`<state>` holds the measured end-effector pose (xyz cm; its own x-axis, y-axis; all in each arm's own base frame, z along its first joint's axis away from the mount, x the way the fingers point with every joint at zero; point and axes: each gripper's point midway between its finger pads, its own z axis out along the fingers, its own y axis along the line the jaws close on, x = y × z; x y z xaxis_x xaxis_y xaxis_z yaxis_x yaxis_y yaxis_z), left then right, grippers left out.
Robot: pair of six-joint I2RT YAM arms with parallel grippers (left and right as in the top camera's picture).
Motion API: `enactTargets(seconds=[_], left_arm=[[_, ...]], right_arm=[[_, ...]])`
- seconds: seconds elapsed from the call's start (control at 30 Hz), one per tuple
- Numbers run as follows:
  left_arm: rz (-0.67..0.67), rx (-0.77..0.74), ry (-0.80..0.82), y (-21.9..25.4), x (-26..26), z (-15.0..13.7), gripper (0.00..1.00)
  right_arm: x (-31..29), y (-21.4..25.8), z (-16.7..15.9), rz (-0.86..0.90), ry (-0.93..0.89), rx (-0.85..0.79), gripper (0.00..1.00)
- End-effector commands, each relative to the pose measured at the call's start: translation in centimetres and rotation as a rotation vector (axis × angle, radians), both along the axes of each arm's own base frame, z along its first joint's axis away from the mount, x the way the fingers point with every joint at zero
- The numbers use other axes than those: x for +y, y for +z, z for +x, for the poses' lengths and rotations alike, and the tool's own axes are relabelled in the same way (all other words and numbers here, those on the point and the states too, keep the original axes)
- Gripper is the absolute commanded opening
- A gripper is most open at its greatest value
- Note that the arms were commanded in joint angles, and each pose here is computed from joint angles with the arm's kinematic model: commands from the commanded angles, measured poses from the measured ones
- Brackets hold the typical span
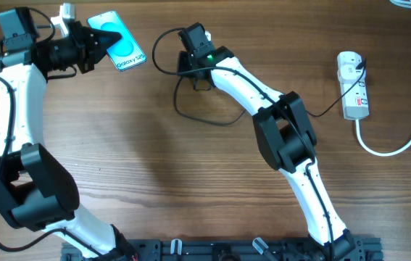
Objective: Plug charger to phone and switch on socket
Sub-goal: 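Grasp the USB-C cable plug with the right gripper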
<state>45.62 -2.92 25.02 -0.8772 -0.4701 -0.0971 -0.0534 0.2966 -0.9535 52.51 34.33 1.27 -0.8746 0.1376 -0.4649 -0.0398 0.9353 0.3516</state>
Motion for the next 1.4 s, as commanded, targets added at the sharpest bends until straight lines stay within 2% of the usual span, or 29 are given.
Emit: enactTargets(seconds=[0.0,0.13,0.23,0.37,0.5,0.7,0.83,0.93,1.2,1.37], left_arm=[[-0.006,-0.060,-0.031,1.8,-0.5,-0.5,0.04],[-0.006,-0.060,-0.031,1.8,-0.5,-0.5,0.04],[-0.006,-0.060,-0.031,1.8,-0.5,-0.5,0.04],[-0.007,-0.057,-0.031,1.7,-0.5,-0.5,0.04],[-0.007,-0.057,-0.031,1.7,-0.5,-0.5,0.04],[-0.004,-0.056,-0.029,1.7,-0.5,-0.5,0.04],[-0.004,-0.056,-0.029,1.7,-0.5,-0.5,0.04],[-0.004,-0.056,-0.029,1.7,-0.5,-0.5,0.04],[-0.006,-0.052,-0.029,1.7,-0.5,-0.5,0.04],[-0.005,-0.053,-0.029,1.7,-0.5,-0.5,0.04]], right_arm=[[-0.1,-2.2,0.4,-0.013,-0.038,0.009,0.42],[0.5,-4.3,-0.7,-0.034,-0.022,0.040,0.38],[0.4,-5.0,-1.1,-0.042,-0.052,0.059,0.31],[-0.4,-5.2,-1.1,-0.064,-0.110,0.066,0.05],[-3.7,-5.1,-2.0,-0.212,-0.159,0.091,0.05],[-6.8,1.1,-5.3,-0.276,0.069,0.210,0.05],[-8.3,-0.1,-8.4,-0.310,0.088,0.354,0.04],[-8.7,-1.2,-9.6,-0.321,0.090,0.401,0.06],[-9.5,-2.1,-11.7,-0.344,0.095,0.486,0.19],[-9.1,-2.8,-12.7,-0.305,0.091,0.532,0.21]])
